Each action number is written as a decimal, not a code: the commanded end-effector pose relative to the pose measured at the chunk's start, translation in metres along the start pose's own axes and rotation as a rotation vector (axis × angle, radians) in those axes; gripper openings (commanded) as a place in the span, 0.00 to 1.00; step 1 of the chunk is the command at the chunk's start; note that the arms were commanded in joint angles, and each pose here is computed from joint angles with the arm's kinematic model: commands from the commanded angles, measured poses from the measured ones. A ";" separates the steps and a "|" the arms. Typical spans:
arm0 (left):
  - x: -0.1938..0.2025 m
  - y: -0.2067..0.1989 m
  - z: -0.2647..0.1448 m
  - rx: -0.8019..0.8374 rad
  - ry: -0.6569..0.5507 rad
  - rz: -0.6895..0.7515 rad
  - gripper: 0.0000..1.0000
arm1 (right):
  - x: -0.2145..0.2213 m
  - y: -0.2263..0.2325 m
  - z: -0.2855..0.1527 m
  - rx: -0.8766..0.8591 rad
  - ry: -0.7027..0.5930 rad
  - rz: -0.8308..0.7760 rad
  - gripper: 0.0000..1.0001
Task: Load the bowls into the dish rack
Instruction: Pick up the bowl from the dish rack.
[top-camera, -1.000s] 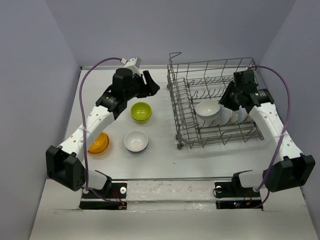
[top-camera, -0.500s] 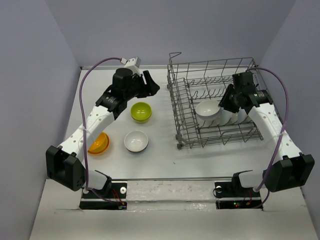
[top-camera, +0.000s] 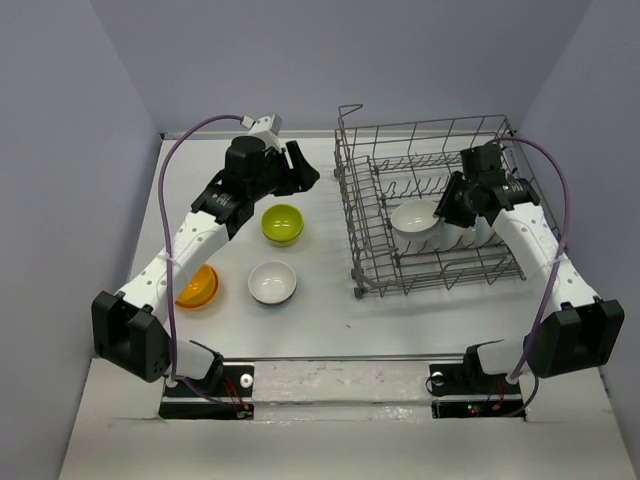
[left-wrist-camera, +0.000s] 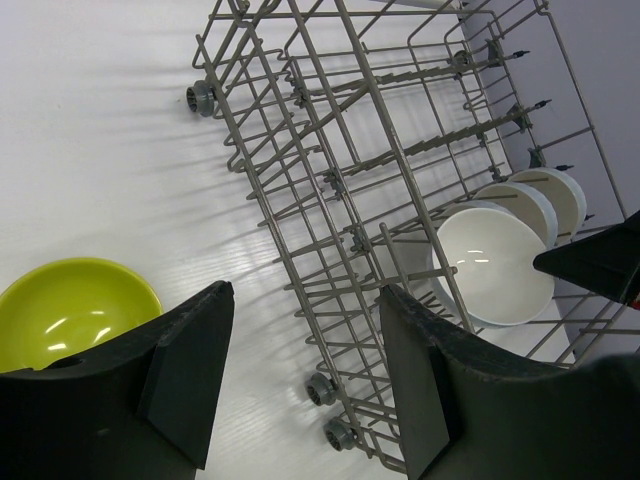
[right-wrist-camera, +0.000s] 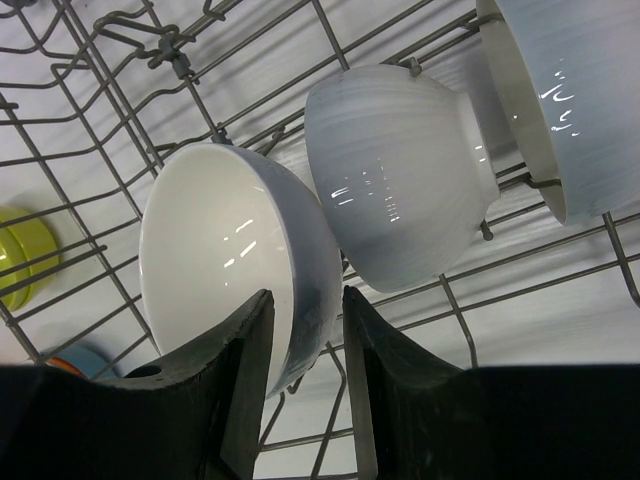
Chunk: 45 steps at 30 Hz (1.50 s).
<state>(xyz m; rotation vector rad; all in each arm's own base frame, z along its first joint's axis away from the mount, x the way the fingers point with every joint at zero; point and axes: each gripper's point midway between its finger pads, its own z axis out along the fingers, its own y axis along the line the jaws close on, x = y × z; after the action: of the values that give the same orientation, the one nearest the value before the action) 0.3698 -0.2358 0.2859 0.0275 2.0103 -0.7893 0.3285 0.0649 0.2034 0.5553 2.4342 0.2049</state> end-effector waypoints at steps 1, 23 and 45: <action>-0.007 -0.010 -0.005 0.039 -0.037 0.021 0.69 | -0.005 0.004 0.001 -0.017 -0.005 -0.021 0.40; -0.008 -0.010 -0.005 0.040 -0.038 0.020 0.69 | -0.005 0.005 0.003 -0.015 0.012 -0.040 0.11; -0.013 -0.013 -0.014 0.045 -0.055 0.022 0.69 | -0.088 0.048 -0.073 0.102 -0.270 -0.188 0.01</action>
<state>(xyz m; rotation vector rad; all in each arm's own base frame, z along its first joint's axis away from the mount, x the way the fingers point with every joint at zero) 0.3696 -0.2357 0.2863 0.0271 2.0099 -0.7897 0.3585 0.0672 0.2980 0.4284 2.2929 0.0982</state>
